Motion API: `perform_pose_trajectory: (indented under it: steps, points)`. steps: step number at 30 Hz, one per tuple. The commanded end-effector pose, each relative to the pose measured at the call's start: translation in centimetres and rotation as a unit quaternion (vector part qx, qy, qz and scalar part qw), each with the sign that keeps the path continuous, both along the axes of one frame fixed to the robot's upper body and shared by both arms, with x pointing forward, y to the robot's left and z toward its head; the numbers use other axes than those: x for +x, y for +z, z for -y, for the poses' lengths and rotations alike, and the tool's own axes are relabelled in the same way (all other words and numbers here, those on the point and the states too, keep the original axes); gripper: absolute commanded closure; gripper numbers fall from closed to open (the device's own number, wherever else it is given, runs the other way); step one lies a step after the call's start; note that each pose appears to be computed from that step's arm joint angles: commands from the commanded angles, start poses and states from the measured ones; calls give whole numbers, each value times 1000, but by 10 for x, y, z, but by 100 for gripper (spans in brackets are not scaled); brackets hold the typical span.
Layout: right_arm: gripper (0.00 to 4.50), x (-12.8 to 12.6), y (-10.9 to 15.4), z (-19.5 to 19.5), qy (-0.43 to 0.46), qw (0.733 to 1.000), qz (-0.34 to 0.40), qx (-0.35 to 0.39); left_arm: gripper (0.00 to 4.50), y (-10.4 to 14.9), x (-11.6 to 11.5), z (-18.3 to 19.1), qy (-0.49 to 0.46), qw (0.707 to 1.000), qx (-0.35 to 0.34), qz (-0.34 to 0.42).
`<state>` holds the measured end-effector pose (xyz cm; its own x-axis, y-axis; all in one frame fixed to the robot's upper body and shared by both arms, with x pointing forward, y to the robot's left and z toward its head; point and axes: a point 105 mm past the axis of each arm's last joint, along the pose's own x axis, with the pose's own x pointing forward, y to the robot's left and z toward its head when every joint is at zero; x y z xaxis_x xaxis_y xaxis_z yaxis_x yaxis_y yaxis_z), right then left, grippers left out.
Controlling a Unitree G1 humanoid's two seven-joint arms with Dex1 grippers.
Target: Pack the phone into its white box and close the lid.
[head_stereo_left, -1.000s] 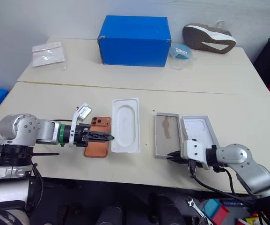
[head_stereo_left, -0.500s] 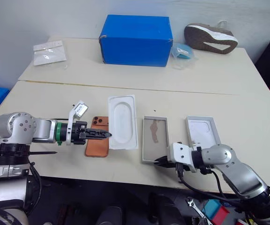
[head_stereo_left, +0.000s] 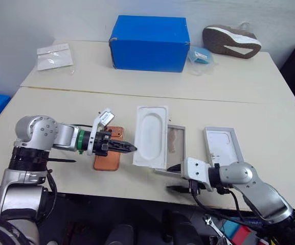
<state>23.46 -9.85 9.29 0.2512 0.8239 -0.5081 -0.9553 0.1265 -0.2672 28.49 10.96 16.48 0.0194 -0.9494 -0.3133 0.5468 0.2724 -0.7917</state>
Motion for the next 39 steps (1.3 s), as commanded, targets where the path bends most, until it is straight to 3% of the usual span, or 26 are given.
perform_pose_trajectory:
  steps: [1,3,7,10,17,39]
  points:
    - [58,-12,32,4,7,999,23,32,450,6,0,16,-29,1000,-5,9]
    - [3,-20,46,9,0,998,16,56,450,4,1,23,-38,999,-3,4]
    - [3,-38,80,34,-50,993,13,101,450,-15,7,39,-42,998,55,-2]
    - [3,-47,90,56,-99,990,24,94,450,-15,10,49,-48,998,47,-12]
    - [3,-59,99,71,-154,982,32,108,450,-25,31,55,-2,997,67,-27]
    - [3,-55,96,61,-165,978,27,124,450,-33,31,67,0,996,76,-54]
